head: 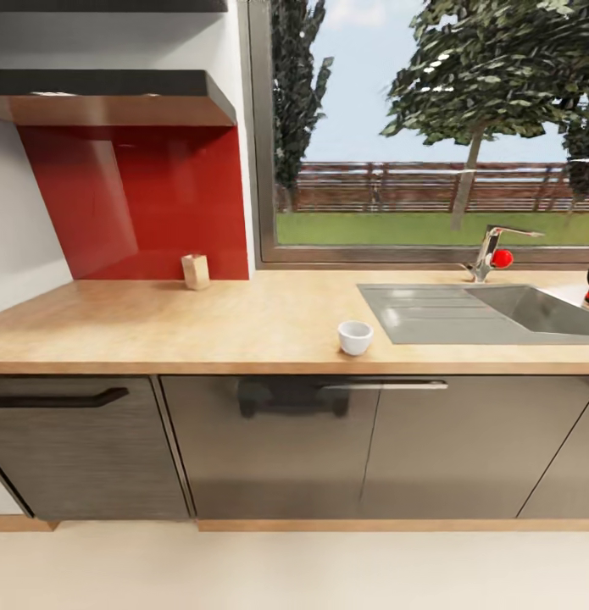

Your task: Set up a coffee station on the kitchen countertop: keep the coffee maker on the countertop, move the bottle of coffee from the kitchen shelf to the counter next to the coffee maker, place a paper coffee filter on top of the coffee maker, put the saucer next to the coffee maker with the coffee cup on the saucer, and place the electric kettle next to the coffee maker.

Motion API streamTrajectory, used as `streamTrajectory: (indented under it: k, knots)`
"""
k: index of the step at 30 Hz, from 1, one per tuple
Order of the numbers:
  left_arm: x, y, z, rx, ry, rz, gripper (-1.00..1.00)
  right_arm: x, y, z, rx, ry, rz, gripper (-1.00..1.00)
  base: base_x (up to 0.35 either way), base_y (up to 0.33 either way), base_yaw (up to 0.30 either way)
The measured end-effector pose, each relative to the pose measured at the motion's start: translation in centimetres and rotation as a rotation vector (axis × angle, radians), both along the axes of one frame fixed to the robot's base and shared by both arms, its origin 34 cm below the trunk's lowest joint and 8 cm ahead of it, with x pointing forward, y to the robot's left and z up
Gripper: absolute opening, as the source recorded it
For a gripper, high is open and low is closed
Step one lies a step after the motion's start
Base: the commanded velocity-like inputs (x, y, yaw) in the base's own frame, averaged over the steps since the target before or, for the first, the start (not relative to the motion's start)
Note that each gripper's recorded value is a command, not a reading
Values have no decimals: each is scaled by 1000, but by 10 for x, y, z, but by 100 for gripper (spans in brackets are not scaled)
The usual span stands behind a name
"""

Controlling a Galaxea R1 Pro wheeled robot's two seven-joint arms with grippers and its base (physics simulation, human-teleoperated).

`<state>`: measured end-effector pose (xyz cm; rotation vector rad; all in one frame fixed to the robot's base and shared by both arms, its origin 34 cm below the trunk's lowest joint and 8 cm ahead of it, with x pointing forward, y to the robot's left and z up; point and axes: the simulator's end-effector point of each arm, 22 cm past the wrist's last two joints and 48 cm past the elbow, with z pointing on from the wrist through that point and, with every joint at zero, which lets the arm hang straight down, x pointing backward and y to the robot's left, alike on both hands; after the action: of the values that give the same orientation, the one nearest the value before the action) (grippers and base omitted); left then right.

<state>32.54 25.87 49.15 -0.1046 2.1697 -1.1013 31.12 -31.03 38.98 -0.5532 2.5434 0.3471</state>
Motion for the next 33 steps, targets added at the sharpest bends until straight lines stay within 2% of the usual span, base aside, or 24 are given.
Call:
streamTrajectory:
  k: [4, 12, 14, 16, 20, 22, 23, 26, 27, 28, 30, 31, 33]
  knots:
    - [1, 2, 0, 1, -2, 8, 100, 13, 49, 1, 65, -20, -2, 100, -202, 264, 0]
    - [2, 4, 0, 2, 1, 13, 100, 41, 83, 8, 111, -58, 2, 100, -168, 266, 0]
    - [1, 4, 0, 1, 3, 14, 100, 57, 92, 12, 122, -70, 2, 100, -50, 159, 0]
    - [2, 4, 0, 1, 3, 15, 100, 88, 113, 24, 143, -52, 2, 100, -19, 62, 0]
    - [2, 4, 0, 1, 4, 15, 100, 126, 146, 53, 179, -47, 23, 100, -9, 27, 0]
    - [2, 4, 0, 2, 3, 16, 100, 157, 177, 94, 212, -46, 57, 100, -1, 4, 0]
    - [2, 4, 0, 2, 2, 16, 100, 181, 197, 130, 249, -118, 82, 100, -1, 2, 0]
    - [2, 5, 0, 4, 3, 17, 100, 197, 217, 172, 275, -137, 109, 100, 0, 1, 0]
    - [4, 9, -6, 31, 17, 34, 100, 205, 230, 209, 279, -118, 132, 100, 0, 0, 0]
    - [4, 12, -10, 47, 24, 44, 100, 224, 245, 262, 311, -197, 164, 100, 0, 0, 0]
    - [6, 16, -14, 71, 35, 62, 100, 266, 244, 316, 273, -221, 184, 100, 0, 0, 0]
    - [6, 16, -14, 71, 35, 62, 100, 266, 244, 316, 272, -220, 184, 100, 0, 0, 0]
    - [6, 18, -15, 76, 36, 66, 100, 296, 241, 357, 249, -239, 196, 100, 0, 0, 0]
